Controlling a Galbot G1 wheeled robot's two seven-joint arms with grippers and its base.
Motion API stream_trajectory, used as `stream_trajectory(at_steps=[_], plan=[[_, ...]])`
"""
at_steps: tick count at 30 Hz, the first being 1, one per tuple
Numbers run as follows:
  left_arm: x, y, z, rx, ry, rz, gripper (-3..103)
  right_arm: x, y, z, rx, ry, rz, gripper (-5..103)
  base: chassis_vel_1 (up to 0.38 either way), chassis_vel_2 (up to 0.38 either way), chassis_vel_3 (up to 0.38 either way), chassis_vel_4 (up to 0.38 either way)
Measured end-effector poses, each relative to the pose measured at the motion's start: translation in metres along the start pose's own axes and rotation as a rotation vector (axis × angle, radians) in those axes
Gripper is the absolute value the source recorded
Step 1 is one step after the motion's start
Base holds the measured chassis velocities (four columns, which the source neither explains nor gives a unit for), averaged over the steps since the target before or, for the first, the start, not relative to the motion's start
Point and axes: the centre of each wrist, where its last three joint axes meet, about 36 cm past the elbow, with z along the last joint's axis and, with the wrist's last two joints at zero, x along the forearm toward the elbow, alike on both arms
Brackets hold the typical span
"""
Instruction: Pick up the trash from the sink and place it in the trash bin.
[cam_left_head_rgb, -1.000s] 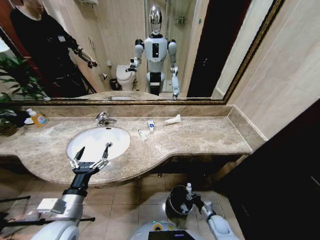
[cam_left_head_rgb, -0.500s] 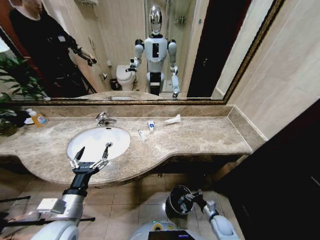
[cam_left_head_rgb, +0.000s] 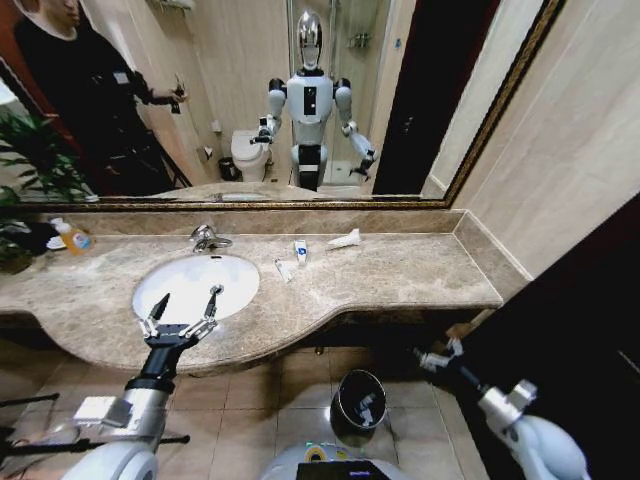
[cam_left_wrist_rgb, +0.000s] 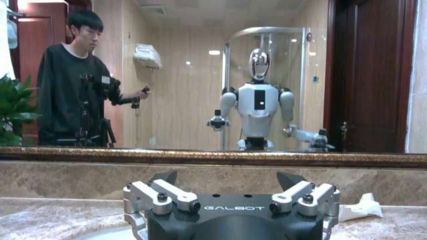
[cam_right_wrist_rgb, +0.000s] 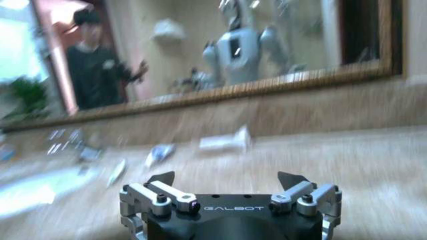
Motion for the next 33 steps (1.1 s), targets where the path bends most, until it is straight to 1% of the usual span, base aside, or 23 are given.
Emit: stream_trajectory(at_steps=[1, 2, 3, 4, 5, 7, 8, 10, 11, 13, 14, 15, 16, 19, 20, 21, 22, 24, 25, 26, 27, 29, 33], plan=[[0.000, 0.000, 0.000, 0.000, 0.000, 0.000, 100, -0.030, 0.022, -0.015, -0.011, -0.025, 0.028, 100, 0.000, 0.000, 0.000, 0.000], [0.000, 0.000, 0.000, 0.000, 0.000, 0.000, 100, -0.030, 0.022, -0.015, -0.011, -0.025, 0.028, 100, 0.000, 0.000, 0.000, 0.000], [0.000, 0.000, 0.000, 0.000, 0.000, 0.000, 100, -0.052, 0.038, -0.022, -0.019, -0.031, 0.040, 100, 0.000, 0.000, 0.000, 0.000], [0.000, 0.000, 0.000, 0.000, 0.000, 0.000, 100, -0.089, 0.060, -0.032, -0.015, -0.035, 0.071, 100, 0.000, 0.000, 0.000, 0.000], [0.000, 0.000, 0.000, 0.000, 0.000, 0.000, 100, -0.089, 0.060, -0.032, -0.015, -0.035, 0.071, 100, 0.000, 0.000, 0.000, 0.000], [0.000, 0.000, 0.000, 0.000, 0.000, 0.000, 100, -0.147, 0.083, -0.037, 0.018, -0.045, 0.131, 100, 0.000, 0.000, 0.000, 0.000], [0.000, 0.000, 0.000, 0.000, 0.000, 0.000, 100, -0.147, 0.083, -0.037, 0.018, -0.045, 0.131, 100, 0.000, 0.000, 0.000, 0.000], [0.000, 0.000, 0.000, 0.000, 0.000, 0.000, 100, -0.201, 0.104, -0.026, 0.050, -0.018, 0.168, 100, 0.000, 0.000, 0.000, 0.000], [0.000, 0.000, 0.000, 0.000, 0.000, 0.000, 100, -0.201, 0.104, -0.026, 0.050, -0.018, 0.168, 100, 0.000, 0.000, 0.000, 0.000], [0.000, 0.000, 0.000, 0.000, 0.000, 0.001, 100, -0.239, 0.101, -0.014, 0.150, -0.017, 0.134, 100, 0.000, 0.000, 0.000, 0.000], [0.000, 0.000, 0.000, 0.000, 0.000, 0.001, 100, -0.239, 0.101, -0.014, 0.150, -0.017, 0.134, 100, 0.000, 0.000, 0.000, 0.000], [0.000, 0.000, 0.000, 0.000, 0.000, 0.001, 100, -0.261, 0.092, -0.014, 0.239, -0.024, 0.088, 100, 0.000, 0.000, 0.000, 0.000], [0.000, 0.000, 0.000, 0.000, 0.000, 0.000, 100, -0.282, 0.084, -0.017, 0.294, -0.007, 0.058, 100, 0.000, 0.000, 0.000, 0.000], [0.000, 0.000, 0.000, 0.000, 0.000, 0.001, 100, -0.299, 0.081, -0.021, 0.288, 0.017, 0.056, 100, 0.000, 0.000, 0.000, 0.000], [0.000, 0.000, 0.000, 0.000, 0.000, 0.000, 100, -0.318, 0.085, -0.027, 0.214, 0.059, 0.104, 100, 0.000, 0.000, 0.000, 0.000], [0.000, 0.000, 0.000, 0.000, 0.000, 0.001, 100, -0.334, 0.096, -0.035, 0.070, 0.129, 0.190, 100, 0.000, 0.000, 0.000, 0.000], [0.000, 0.000, 0.000, 0.000, 0.000, 0.001, 100, -0.334, 0.096, -0.035, 0.070, 0.129, 0.190, 100, 0.000, 0.000, 0.000, 0.000], [0.000, 0.000, 0.000, 0.000, 0.000, 0.000, 100, -0.351, 0.116, -0.055, -0.180, 0.295, 0.290, 100, 0.000, 0.000, 0.000, 0.000], [0.000, 0.000, 0.000, 0.000, 0.000, 0.000, 100, -0.351, 0.116, -0.055, -0.180, 0.295, 0.290, 100, 0.000, 0.000, 0.000, 0.000], [0.000, 0.000, 0.000, 0.000, 0.000, 0.000, 100, -0.355, 0.121, -0.062, -0.265, 0.352, 0.299, 100, 0.000, 0.000, 0.000, 0.000], [0.000, 0.000, 0.000, 0.000, 0.000, 0.000, 100, -0.359, 0.125, -0.067, -0.311, 0.381, 0.307, 100, 0.000, 0.000, 0.000, 0.000], [0.000, 0.000, 0.000, 0.000, 0.000, 0.000, 100, -0.365, 0.129, -0.070, -0.341, 0.398, 0.323, 100, 0.000, 0.000, 0.000, 0.000], [0.000, 0.000, 0.000, 0.000, 0.000, 0.000, 100, -0.383, 0.135, -0.070, -0.362, 0.396, 0.344, 100, 0.000, 0.000, 0.000, 0.000]])
